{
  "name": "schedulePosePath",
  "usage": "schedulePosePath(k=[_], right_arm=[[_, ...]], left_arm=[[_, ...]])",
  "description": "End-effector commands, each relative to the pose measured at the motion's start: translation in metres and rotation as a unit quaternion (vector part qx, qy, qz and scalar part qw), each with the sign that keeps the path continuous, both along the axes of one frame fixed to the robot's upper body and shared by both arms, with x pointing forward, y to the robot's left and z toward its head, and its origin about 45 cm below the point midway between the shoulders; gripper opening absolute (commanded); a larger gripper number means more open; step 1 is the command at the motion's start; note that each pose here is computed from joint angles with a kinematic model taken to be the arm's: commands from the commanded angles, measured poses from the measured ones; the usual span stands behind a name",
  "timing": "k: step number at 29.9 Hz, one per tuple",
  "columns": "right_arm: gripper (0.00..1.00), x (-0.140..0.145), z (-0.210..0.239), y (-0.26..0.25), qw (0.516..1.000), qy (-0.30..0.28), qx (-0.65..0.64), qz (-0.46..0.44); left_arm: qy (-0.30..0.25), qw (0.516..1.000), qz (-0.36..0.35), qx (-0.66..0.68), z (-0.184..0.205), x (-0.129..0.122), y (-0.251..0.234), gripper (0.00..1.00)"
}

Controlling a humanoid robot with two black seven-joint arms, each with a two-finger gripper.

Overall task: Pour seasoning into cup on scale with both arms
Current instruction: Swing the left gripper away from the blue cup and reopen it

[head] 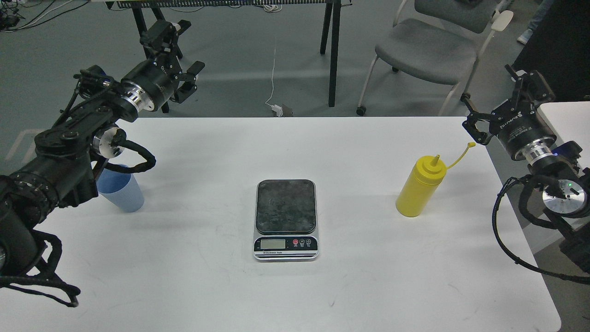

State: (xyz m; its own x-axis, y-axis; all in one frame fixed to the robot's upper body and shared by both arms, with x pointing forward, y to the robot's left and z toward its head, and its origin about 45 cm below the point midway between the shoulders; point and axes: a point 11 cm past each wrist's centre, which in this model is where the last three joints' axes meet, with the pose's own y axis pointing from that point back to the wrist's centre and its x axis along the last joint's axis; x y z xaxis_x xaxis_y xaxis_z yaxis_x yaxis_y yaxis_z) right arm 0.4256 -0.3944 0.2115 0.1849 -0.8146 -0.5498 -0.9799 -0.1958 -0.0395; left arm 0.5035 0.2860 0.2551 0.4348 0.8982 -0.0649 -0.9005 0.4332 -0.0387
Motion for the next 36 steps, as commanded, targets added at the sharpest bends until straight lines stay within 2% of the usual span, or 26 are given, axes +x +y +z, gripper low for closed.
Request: schedulePosePath(k=[1, 10, 16, 18, 22, 28, 36], right_arm=[[0.99, 0.0, 0.0, 0.0, 1.0, 0.0, 0.0, 0.0], [0.99, 0.0, -0.001, -0.002, 1.0, 0.002, -0.003, -0.001], [0.99, -0.004, -0.005, -0.003, 1.0, 0.007, -0.002, -0.002], [0.99, -0.004, -0.006, -0.003, 1.0, 0.008, -0.002, -0.002], [0.99, -0.004, -0.005, -0.004, 1.0, 0.006, -0.002, -0.004], [0.99, -0.004, -0.004, -0.006, 1.0, 0.005, 0.0, -0.007], [0.99, -0.003, -0.006, -0.001, 1.0, 0.005, 0.004, -0.003]], left_arm=[[0.005, 1.0, -0.001, 0.0, -0.005, -0.002, 0.0, 0.99], [0.003, 1.0, 0.004, 0.003, -0.003, -0.001, 0.005, 0.99], [0.0, 0.998, 0.022, 0.05, 0.006, -0.005, 0.045, 1.0], [0.01, 0.992, -0.003, 0.128, 0.004, -0.013, 0.059, 1.0], [0.005, 0.958, -0.04, 0.285, 0.03, -0.03, 0.106, 1.0], [0.026, 0.88, -0.089, 0.467, 0.048, -0.075, 0.168, 1.0], [0.077, 0.786, -0.172, 0.589, 0.008, -0.122, 0.192, 0.99]])
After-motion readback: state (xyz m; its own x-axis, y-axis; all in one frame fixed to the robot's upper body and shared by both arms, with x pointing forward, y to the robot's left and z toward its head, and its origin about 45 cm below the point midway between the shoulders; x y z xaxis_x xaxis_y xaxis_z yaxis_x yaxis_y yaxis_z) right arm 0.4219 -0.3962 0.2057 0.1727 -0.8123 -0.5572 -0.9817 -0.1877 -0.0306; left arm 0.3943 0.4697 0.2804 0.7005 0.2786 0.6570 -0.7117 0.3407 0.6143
